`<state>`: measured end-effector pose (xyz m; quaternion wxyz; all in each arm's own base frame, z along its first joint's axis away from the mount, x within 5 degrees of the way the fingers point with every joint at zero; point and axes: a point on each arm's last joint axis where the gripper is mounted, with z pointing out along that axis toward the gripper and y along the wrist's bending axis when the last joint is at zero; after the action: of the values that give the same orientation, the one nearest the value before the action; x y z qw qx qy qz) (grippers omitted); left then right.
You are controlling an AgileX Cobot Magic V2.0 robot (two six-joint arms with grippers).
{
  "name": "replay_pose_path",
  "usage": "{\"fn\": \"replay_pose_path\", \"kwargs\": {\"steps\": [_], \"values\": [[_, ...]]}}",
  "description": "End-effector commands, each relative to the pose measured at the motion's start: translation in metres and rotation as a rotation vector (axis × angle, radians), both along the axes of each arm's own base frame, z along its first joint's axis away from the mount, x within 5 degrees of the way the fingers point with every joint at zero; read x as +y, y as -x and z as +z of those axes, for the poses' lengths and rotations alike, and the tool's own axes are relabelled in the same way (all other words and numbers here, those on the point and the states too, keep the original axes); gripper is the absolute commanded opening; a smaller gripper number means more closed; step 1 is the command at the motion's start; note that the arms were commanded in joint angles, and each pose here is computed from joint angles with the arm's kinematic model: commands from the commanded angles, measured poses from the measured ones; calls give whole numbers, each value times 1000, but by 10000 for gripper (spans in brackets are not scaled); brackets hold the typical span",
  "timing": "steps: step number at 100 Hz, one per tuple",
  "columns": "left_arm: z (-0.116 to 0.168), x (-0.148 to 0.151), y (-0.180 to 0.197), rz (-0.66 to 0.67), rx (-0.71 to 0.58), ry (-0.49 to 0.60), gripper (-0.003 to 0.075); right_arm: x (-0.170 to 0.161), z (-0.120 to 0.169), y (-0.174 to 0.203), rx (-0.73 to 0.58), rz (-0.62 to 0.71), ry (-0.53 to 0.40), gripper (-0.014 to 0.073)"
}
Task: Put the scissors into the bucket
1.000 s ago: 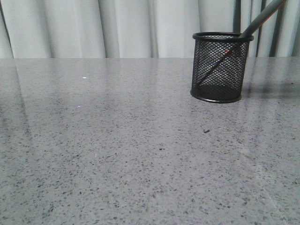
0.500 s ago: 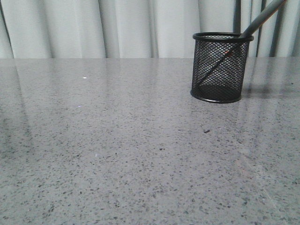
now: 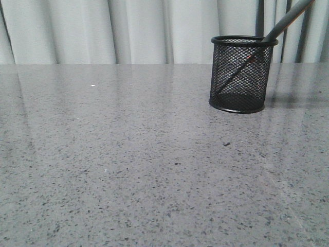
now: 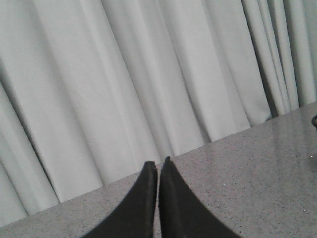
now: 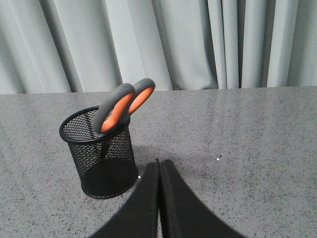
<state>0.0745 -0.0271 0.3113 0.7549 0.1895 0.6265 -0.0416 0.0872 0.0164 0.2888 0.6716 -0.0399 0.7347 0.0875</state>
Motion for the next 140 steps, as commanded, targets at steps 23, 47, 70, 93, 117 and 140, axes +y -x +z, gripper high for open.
{"fn": "replay_pose_path", "kwargs": {"steps": [23, 47, 70, 93, 117, 140], "values": [[15, 1, 2, -4, -101, 68, -20, -3, 14, 0, -90, -33, -9, -69], [15, 1, 2, -4, -101, 68, -20, -3, 14, 0, -90, -33, -9, -69], [15, 1, 2, -4, -101, 68, -20, -3, 14, 0, -90, -33, -9, -69], [13, 2, 1, 18, -90, 32, -20, -3, 14, 0, -90, -33, -9, -69], [-15, 14, 6, 153, 37, 40, -20, -3, 14, 0, -90, -33, -9, -69], [-61, 23, 22, 251, 26, 122, -20, -3, 14, 0, -90, -33, -9, -69]]}}
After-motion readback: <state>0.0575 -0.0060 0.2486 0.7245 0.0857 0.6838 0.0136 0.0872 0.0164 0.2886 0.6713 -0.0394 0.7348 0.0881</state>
